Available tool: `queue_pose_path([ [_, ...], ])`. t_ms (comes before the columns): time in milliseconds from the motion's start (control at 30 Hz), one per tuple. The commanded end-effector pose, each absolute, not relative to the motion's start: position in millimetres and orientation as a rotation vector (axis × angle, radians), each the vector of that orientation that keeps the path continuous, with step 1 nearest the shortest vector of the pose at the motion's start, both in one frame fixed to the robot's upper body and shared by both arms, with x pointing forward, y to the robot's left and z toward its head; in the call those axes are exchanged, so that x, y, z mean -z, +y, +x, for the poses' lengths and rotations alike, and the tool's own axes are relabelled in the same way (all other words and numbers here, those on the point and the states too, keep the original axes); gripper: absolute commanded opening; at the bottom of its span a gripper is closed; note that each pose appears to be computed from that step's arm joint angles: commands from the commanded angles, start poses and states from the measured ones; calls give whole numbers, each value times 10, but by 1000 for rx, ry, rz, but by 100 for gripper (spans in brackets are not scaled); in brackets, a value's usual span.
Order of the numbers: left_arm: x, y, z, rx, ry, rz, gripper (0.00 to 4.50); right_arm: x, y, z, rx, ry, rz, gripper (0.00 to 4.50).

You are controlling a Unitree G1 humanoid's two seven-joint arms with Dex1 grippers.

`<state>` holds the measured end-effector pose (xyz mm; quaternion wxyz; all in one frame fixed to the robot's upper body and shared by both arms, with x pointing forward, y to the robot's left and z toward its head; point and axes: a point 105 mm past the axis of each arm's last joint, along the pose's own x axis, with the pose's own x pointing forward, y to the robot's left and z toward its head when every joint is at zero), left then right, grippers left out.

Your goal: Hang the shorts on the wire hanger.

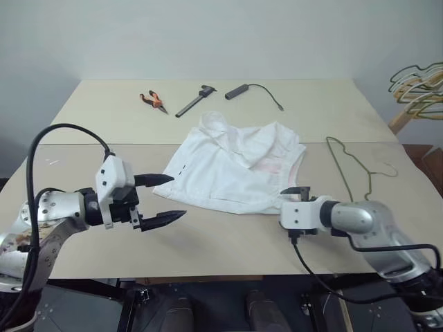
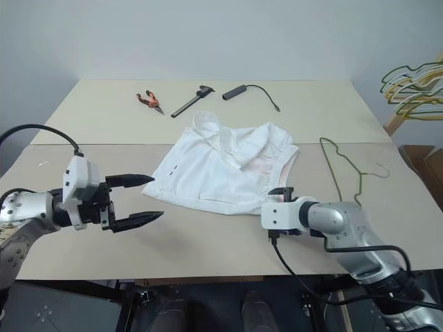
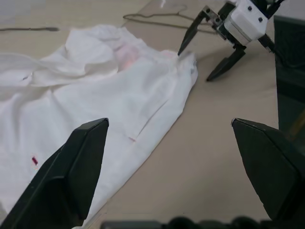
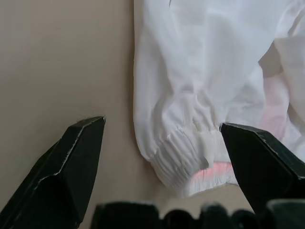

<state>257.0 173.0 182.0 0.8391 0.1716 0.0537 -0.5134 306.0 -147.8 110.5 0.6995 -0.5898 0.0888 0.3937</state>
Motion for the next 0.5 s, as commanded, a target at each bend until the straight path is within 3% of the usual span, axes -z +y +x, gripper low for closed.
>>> queue_pose_path([
  [33, -1735, 1839, 2689, 1070, 124, 484, 450, -1144, -1568, 3158, -794, 213, -1431, 388],
  [400, -1436, 2030, 2956, 1035, 159, 739, 450, -1241, -1561, 3240, -746, 164, -1484, 6],
  [500, -1315, 2066, 3037, 1028, 178, 852, 450, -1282, -1546, 3251, -727, 138, -1472, 2],
])
